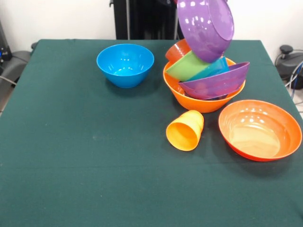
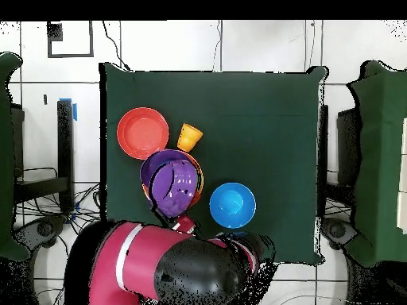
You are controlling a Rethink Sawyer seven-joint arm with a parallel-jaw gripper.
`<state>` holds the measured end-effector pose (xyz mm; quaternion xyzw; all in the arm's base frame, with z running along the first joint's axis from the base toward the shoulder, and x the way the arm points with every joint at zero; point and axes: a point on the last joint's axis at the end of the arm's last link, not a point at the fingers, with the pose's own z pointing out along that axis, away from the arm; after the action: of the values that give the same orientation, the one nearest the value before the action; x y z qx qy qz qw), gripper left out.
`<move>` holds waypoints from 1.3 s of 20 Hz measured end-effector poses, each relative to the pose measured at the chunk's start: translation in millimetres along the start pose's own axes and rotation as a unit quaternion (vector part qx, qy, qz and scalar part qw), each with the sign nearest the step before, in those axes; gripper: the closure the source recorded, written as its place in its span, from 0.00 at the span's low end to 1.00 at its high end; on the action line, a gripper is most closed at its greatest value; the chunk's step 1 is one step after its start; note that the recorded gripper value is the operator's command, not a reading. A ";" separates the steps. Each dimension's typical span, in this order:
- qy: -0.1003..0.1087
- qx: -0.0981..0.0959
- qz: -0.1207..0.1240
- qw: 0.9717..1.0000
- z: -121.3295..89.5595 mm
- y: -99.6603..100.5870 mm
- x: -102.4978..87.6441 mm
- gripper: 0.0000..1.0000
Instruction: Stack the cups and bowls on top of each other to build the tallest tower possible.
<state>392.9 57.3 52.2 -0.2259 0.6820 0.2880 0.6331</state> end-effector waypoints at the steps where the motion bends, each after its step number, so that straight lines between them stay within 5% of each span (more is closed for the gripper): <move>1: 0.001 -0.003 -0.006 1.000 0.8 -0.9 -1.9 1.00; 13: -0.006 -0.001 -0.049 0.999 17.6 -8.1 -21.5 1.00; 26: 0.031 0.018 -0.065 0.997 27.6 -21.5 -9.2 1.00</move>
<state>428.5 59.8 58.2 -0.2673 0.6899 0.2265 0.6335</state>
